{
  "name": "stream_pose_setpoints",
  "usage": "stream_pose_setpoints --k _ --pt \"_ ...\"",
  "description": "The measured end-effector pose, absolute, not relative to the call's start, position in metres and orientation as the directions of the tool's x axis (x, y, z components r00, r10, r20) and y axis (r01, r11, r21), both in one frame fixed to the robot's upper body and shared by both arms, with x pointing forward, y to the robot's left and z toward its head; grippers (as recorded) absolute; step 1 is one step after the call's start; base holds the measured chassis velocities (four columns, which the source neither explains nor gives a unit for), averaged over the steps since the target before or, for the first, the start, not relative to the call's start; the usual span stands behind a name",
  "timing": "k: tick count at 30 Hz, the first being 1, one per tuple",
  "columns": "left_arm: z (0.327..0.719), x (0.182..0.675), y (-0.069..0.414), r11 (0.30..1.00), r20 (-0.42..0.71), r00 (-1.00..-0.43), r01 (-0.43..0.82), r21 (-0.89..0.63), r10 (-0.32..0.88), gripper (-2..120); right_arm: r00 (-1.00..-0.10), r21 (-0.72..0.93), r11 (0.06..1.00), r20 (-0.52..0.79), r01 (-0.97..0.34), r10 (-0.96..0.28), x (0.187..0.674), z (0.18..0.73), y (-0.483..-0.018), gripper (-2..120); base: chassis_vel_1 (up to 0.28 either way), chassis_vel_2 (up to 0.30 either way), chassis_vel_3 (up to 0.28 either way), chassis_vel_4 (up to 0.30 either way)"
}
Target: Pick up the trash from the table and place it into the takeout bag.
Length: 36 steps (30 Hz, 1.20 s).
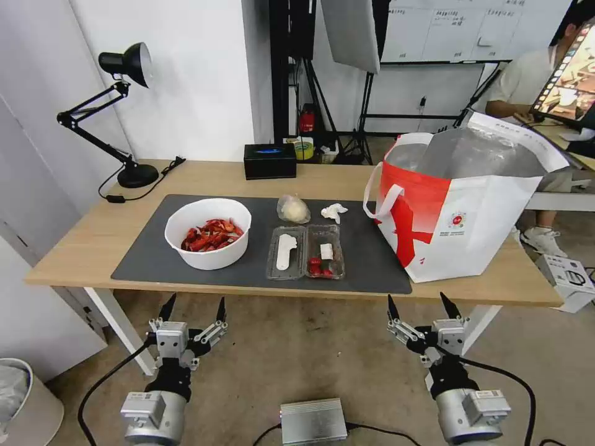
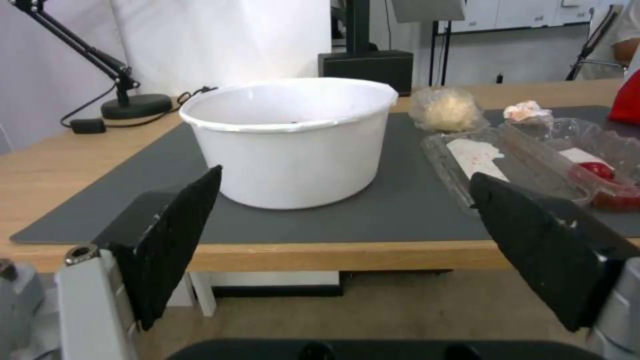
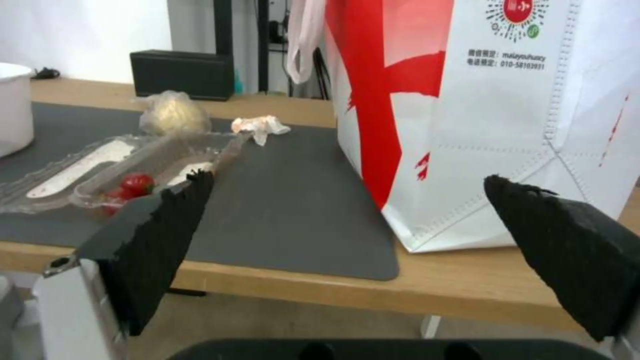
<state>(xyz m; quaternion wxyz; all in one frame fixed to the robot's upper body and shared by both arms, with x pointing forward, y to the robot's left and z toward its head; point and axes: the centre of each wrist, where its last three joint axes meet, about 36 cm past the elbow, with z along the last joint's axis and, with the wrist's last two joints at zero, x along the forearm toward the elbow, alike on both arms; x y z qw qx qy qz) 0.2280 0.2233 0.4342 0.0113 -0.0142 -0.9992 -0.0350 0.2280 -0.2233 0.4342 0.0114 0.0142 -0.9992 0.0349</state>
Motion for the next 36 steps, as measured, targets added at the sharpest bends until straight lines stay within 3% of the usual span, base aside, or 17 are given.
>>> stream_pose_setpoints --k 14,18,21,27,36 --pt "0.442 0.229 0.226 0.999 0.026 -0.999 0.021 0.045 0.020 100 -0.999 -0.065 0.998 0.031 -0.020 -0.018 0.229 0.438 -0.226 100 0.000 0.000 0.000 0.000" --pt "0.442 0.229 0.226 0.998 0.023 -0.999 0.027 0.055 0.026 100 -0.999 -0.072 0.997 0.029 0.033 0.035 0.236 0.466 -0.247 100 0.000 0.000 0.000 0.000" --pt "0.441 0.229 0.226 0.998 0.020 -0.999 0.029 0.057 0.028 100 -1.000 -0.091 0.996 0.017 -0.013 -0.011 0.232 0.451 -0.238 100 0.000 0.000 0.000 0.000" --pt "0.486 0.235 0.242 0.995 0.049 -0.999 0.014 -0.094 0.019 100 -0.994 -0.037 0.996 0.066 0.082 0.084 0.240 0.502 -0.263 100 0.000 0.000 0.000 0.000" --pt "0.518 0.237 0.251 0.982 0.083 -0.995 0.041 -0.185 0.058 100 -0.974 -0.025 0.989 0.172 0.146 0.148 0.246 0.544 -0.287 100 0.000 0.000 0.000 0.000"
